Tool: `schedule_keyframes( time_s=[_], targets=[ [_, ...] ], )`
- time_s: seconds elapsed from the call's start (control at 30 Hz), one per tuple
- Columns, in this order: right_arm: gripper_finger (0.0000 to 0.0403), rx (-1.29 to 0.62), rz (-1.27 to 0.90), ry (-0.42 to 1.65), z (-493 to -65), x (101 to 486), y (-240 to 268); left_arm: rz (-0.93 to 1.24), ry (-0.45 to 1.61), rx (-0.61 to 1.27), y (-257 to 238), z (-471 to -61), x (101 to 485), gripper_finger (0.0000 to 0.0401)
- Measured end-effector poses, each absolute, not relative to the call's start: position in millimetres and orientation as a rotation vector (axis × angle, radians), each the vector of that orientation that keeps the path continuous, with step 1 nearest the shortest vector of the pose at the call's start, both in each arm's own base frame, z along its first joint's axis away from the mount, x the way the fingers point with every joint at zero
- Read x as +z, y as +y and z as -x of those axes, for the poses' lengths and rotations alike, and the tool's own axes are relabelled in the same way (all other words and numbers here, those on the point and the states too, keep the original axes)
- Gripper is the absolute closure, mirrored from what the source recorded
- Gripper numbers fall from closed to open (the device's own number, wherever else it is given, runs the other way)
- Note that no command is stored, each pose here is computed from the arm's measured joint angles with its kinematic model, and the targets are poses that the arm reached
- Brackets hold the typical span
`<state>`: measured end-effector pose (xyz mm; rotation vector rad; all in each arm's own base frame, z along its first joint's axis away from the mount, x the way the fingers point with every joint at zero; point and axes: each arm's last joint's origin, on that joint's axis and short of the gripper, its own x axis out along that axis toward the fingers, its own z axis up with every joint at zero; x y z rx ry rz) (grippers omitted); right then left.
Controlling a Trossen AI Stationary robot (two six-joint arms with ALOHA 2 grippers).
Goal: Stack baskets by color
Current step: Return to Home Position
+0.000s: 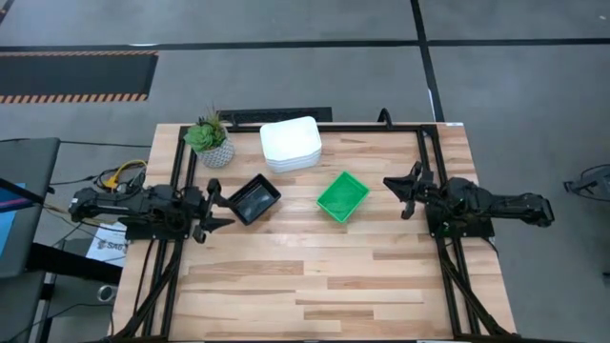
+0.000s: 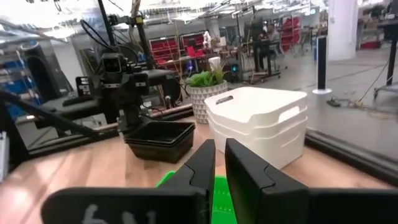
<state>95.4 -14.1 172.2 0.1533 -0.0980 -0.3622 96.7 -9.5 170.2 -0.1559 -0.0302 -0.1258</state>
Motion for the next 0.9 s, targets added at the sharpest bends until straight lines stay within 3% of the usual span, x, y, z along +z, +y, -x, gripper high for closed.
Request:
schedule_keyframes(
  time_s=[0.9],
  targets=[
    [0.034,-0.366,-0.111,-0.08,-95.5,171.0,-14.2,0.275,-0.026,-0.06,-7.6,-97.3,169.1,0.0189]
  ],
)
